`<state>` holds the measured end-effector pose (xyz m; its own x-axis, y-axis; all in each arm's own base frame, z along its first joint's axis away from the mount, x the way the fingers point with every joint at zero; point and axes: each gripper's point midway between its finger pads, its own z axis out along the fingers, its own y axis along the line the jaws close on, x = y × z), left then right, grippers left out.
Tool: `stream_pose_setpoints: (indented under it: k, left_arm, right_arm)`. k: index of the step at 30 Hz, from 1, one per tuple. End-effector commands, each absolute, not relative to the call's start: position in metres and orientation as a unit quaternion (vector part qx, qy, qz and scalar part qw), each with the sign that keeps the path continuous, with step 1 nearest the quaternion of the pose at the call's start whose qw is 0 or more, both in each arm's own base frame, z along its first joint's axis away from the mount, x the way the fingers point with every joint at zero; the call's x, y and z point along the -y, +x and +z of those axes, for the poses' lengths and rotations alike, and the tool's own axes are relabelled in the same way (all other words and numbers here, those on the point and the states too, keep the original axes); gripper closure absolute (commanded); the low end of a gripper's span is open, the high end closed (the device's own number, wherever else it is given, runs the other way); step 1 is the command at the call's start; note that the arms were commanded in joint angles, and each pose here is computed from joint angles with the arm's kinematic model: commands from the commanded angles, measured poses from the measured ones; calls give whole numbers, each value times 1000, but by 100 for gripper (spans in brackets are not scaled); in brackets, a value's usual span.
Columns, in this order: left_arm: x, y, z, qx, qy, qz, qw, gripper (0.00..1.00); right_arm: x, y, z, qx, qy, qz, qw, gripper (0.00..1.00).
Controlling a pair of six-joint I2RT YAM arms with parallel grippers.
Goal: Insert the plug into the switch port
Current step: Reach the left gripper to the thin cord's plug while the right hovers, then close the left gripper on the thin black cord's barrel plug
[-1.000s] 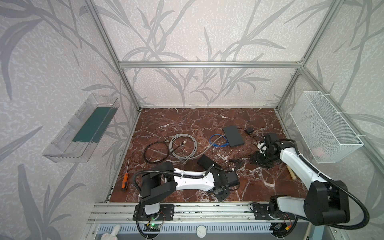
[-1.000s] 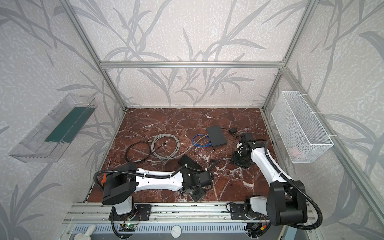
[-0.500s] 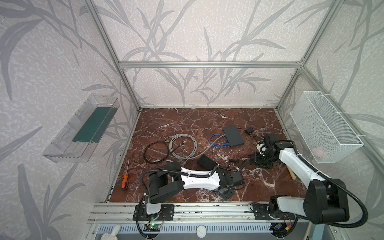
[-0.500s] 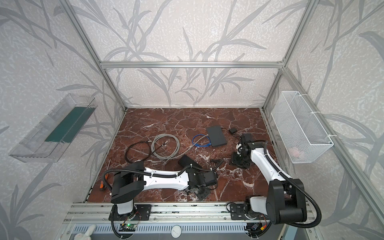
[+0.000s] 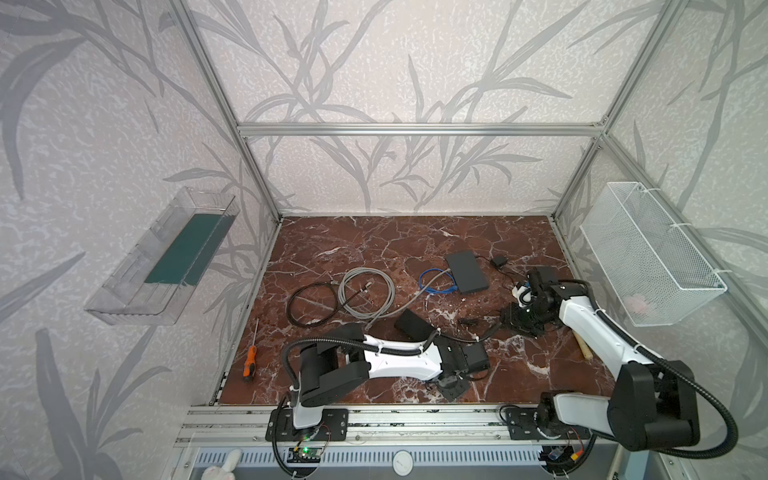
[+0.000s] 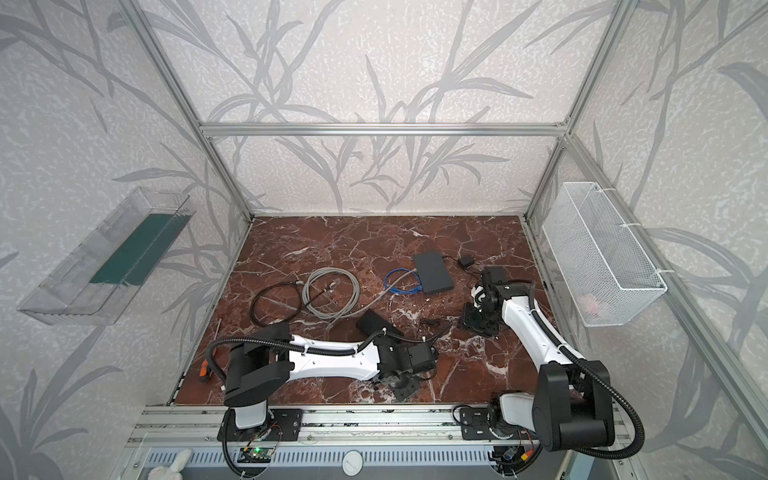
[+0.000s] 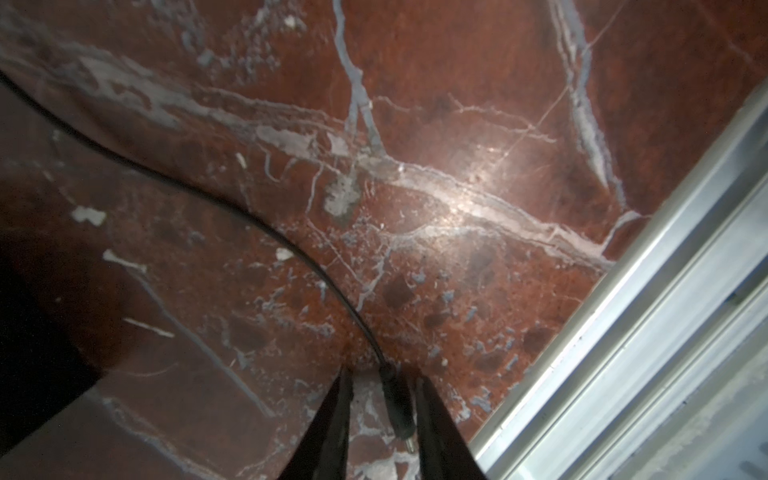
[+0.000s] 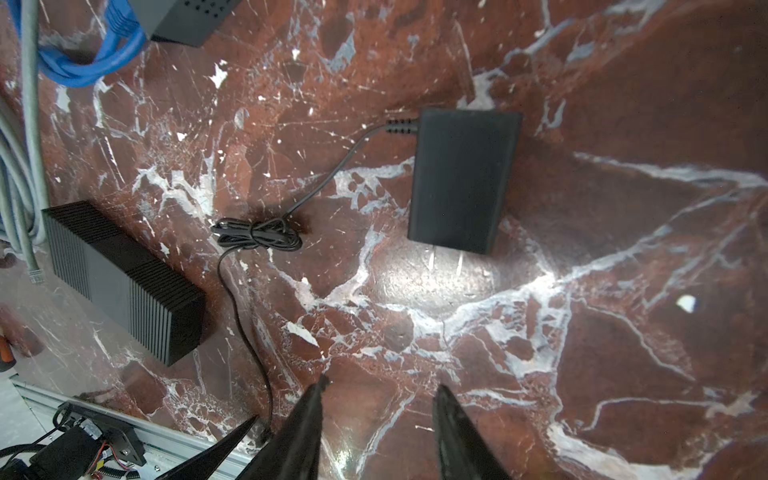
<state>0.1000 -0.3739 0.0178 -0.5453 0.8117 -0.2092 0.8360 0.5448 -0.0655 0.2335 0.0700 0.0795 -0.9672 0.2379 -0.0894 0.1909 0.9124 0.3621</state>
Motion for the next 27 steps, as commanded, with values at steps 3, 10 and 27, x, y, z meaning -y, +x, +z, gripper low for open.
stream_pose_setpoints:
  k: [3,10,27]
  left_arm:
    - [342,95,8,-878,476,-36,44,68]
    - [323,93,4,-880,472,-24,42,72]
    - [298,100,-11,-888,458,-27,43,95]
  right_arm:
    - [-72,233,90,-973,105,189,80,56]
    - [-73,237,93,-972,106,192,85,58]
    - [-100,238,116,-960,23,257,105,58]
